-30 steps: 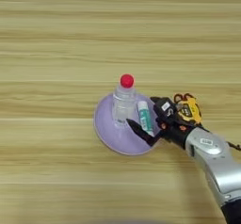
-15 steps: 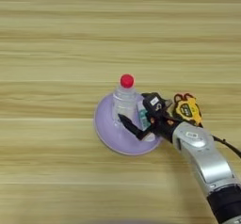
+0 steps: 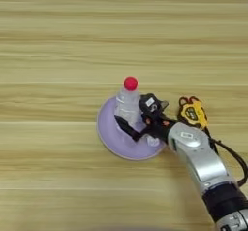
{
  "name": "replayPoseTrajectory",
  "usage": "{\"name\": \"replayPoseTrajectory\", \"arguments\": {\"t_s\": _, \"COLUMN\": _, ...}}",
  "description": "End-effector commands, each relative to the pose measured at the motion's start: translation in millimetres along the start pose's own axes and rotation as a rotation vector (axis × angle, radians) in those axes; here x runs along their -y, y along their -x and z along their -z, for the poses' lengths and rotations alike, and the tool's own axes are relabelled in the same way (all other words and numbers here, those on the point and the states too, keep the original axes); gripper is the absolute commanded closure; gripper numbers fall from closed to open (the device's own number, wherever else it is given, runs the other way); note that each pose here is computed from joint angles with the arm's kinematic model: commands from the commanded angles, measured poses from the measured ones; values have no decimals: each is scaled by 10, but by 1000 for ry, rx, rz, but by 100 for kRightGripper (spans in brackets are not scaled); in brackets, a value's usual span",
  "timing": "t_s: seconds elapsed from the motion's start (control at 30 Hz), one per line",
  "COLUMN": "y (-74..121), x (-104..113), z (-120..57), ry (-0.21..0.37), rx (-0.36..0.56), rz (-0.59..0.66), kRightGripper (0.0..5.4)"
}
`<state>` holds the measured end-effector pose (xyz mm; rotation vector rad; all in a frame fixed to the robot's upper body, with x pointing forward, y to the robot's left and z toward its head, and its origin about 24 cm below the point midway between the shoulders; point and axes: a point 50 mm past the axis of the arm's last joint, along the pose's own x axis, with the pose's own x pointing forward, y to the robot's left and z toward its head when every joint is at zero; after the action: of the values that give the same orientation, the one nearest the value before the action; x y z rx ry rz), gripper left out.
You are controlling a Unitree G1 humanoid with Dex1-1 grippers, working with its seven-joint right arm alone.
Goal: Move the objects on the table
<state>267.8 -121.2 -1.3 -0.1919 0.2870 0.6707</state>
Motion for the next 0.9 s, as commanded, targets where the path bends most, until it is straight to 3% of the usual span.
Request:
{"name": "replayPoseTrajectory", "arguments": {"t_s": 0.03, "y": -101, "x": 122, "z": -341, "ry": 74, "rx": 118, "rz": 32, "kRightGripper": 6}}
{"name": "replayPoseTrajectory", "arguments": {"t_s": 0.9, "y": -239, "x": 102, "z": -362, "ry": 39, "rx": 156, "rz": 46, "kRightGripper": 13}}
